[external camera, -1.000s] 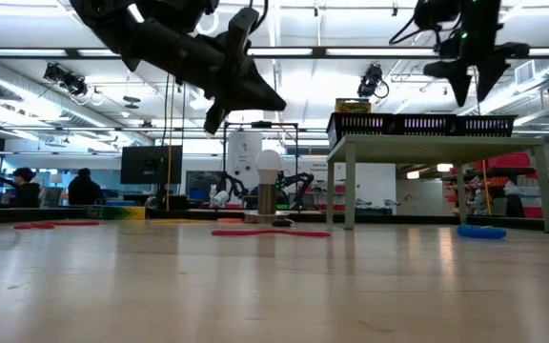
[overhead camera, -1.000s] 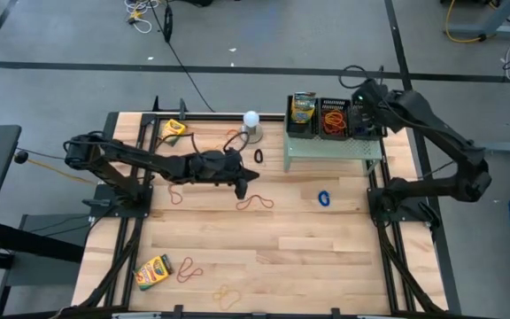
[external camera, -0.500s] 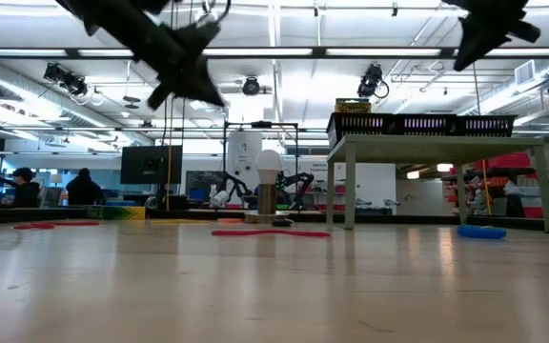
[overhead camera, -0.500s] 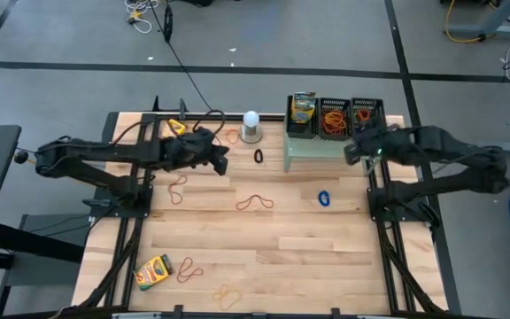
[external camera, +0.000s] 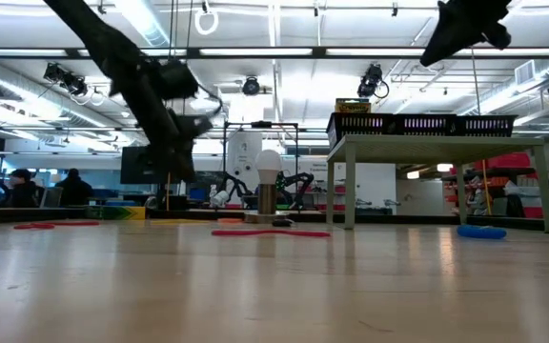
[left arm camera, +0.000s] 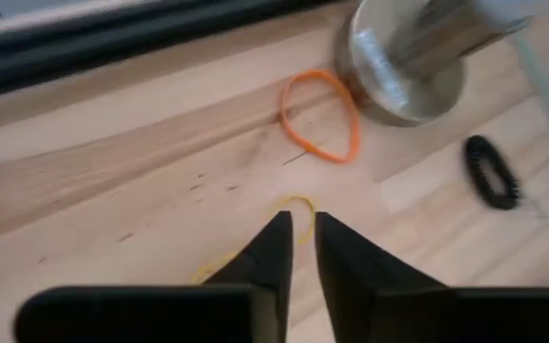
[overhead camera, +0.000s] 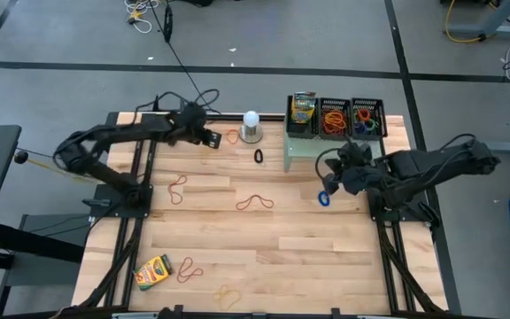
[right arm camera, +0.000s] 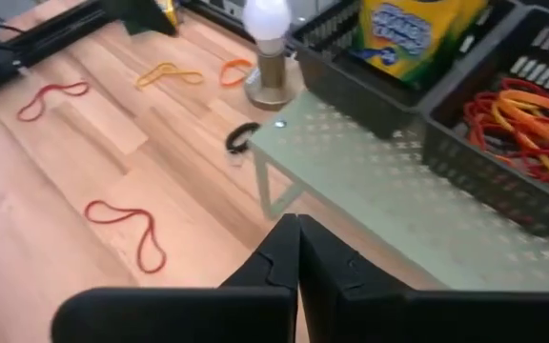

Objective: Pick & Place Office Desk Supplies
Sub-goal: Put the orange rubber band into the middle basket on the shelf

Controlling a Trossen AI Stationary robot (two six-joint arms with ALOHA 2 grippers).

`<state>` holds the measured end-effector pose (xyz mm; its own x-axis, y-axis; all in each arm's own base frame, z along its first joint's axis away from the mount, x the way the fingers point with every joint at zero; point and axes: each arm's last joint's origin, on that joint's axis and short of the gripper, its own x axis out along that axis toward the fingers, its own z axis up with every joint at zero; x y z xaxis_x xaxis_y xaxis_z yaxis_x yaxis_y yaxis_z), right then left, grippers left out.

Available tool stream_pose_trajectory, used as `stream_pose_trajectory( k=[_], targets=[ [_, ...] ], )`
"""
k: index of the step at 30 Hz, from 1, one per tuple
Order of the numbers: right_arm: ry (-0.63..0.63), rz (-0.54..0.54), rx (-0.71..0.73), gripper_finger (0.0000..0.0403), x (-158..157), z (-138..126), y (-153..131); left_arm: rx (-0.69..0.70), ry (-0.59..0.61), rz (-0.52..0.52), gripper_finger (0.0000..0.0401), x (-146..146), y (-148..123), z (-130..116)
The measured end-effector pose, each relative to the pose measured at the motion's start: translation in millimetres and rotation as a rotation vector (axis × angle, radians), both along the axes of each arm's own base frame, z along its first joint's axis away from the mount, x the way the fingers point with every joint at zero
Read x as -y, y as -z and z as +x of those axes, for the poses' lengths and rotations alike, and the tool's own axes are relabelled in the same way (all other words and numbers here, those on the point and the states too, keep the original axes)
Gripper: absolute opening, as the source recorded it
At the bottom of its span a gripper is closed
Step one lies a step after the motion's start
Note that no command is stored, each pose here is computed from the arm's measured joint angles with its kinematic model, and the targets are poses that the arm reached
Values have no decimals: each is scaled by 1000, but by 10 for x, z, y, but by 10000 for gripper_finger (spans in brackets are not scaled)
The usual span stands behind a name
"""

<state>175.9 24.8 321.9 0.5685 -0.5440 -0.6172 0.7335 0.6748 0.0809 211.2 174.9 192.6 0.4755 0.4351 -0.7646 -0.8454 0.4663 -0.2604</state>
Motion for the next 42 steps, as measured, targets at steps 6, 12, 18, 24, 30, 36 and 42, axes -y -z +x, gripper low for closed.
stream_pose_trajectory(
  k=[6,12,18,24,30,36,42],
  targets=[
    [-33,7,44,6,-73,48,-16,-49,28,-38,110,-280,208,234],
    [-29,-20,101,6,-115,70,-51,-89,23,9,143,-559,251,517],
    [-30,-29,123,6,-141,74,-64,-158,21,-42,160,-713,410,655],
    [-27,-34,139,6,-149,81,-74,-227,17,-71,149,-728,521,661],
    [-15,-48,145,6,-144,81,-79,-252,38,-51,71,-726,531,667],
    [-19,-53,140,7,-144,81,-78,-293,92,-29,6,-658,353,587],
    [-26,-60,133,7,-144,81,-78,-246,124,81,4,-446,-93,444]
  ],
)
